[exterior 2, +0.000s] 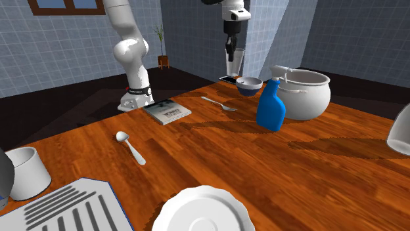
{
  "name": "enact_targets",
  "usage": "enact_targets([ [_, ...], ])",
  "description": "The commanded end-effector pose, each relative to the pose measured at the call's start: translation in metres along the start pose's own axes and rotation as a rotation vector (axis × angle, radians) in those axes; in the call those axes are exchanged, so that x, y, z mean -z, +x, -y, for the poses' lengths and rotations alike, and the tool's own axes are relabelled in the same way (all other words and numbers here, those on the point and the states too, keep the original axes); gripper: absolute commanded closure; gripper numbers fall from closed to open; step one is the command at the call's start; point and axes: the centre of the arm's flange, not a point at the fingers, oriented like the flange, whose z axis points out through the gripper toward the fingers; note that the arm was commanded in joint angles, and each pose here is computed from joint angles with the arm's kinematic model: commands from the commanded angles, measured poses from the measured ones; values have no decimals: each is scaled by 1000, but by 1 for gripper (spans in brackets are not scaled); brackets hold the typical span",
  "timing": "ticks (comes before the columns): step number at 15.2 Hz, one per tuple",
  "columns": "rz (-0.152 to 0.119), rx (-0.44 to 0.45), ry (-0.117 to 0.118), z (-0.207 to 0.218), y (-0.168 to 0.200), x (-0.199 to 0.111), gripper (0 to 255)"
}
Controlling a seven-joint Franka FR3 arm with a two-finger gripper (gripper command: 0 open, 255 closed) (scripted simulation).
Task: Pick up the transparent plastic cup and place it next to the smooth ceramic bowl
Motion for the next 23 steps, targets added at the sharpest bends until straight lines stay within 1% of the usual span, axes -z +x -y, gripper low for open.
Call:
enact_targets([
  [1, -1, 0, 0, -2, -1, -10, 255],
  [18, -1, 0, 0, -12, -3, -100, 255],
  [23, -1, 0, 0, -12, -3, -100, 255],
])
